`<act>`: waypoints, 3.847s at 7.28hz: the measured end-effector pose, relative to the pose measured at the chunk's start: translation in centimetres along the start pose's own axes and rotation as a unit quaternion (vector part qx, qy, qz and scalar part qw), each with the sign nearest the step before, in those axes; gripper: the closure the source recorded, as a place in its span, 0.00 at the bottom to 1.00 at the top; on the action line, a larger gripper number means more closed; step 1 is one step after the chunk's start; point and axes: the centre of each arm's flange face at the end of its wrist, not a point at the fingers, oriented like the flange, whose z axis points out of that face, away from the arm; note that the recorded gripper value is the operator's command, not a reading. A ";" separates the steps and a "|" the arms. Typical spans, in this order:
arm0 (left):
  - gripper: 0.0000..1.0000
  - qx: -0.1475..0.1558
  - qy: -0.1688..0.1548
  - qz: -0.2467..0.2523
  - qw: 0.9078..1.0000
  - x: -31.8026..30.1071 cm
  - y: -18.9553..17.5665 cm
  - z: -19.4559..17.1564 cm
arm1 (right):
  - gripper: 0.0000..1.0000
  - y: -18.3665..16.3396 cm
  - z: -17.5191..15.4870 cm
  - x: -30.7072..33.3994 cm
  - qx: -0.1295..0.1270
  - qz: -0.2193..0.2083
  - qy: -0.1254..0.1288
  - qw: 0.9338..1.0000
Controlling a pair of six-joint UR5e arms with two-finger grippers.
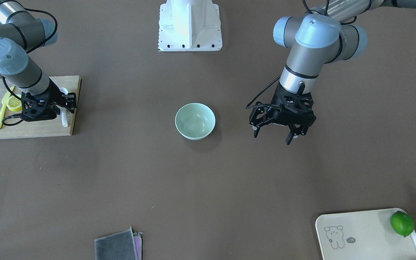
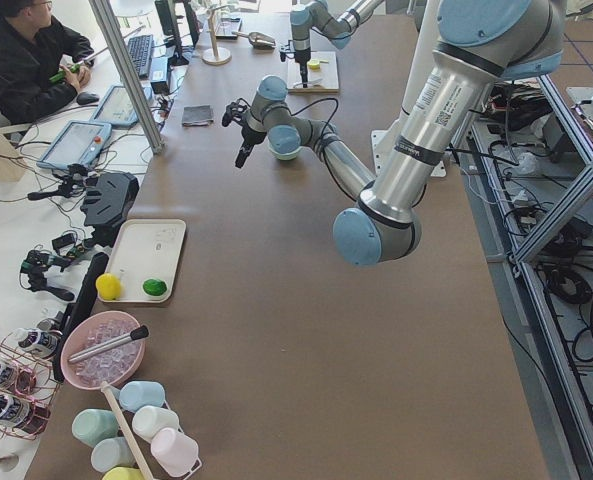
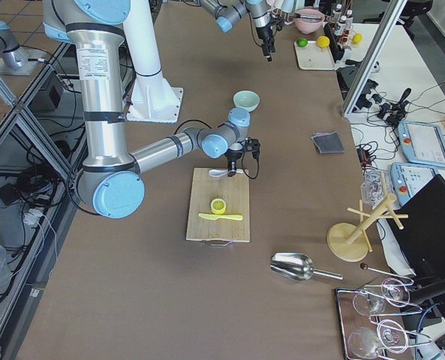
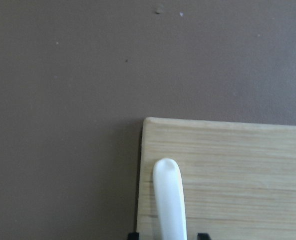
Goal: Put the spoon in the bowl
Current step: 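Close the right gripper on the white spoon's handle on the cutting board, then lift the white spoon and carry it with the right gripper over the bowl, then lower the spoon into the green bowl and open the right gripper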
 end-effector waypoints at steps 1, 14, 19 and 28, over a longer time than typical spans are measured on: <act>0.02 0.000 0.000 0.000 1.000 0.0 0.0 0.0 | 1.00 0.0 0.0 0.0 0.000 -0.001 0.000 1.000; 0.02 -0.013 -0.057 0.011 0.998 -15.3 0.6 -3.2 | 1.00 -13.3 -14.1 -28.8 0.105 0.078 -0.087 0.988; 0.02 -0.020 -0.093 0.020 0.995 -22.7 1.4 -4.7 | 1.00 -11.3 -8.5 -37.8 0.131 0.053 -0.093 0.986; 0.02 -0.020 -0.101 0.017 0.995 -24.4 1.5 -5.2 | 0.00 -9.4 -11.5 -36.1 0.144 0.065 -0.113 0.981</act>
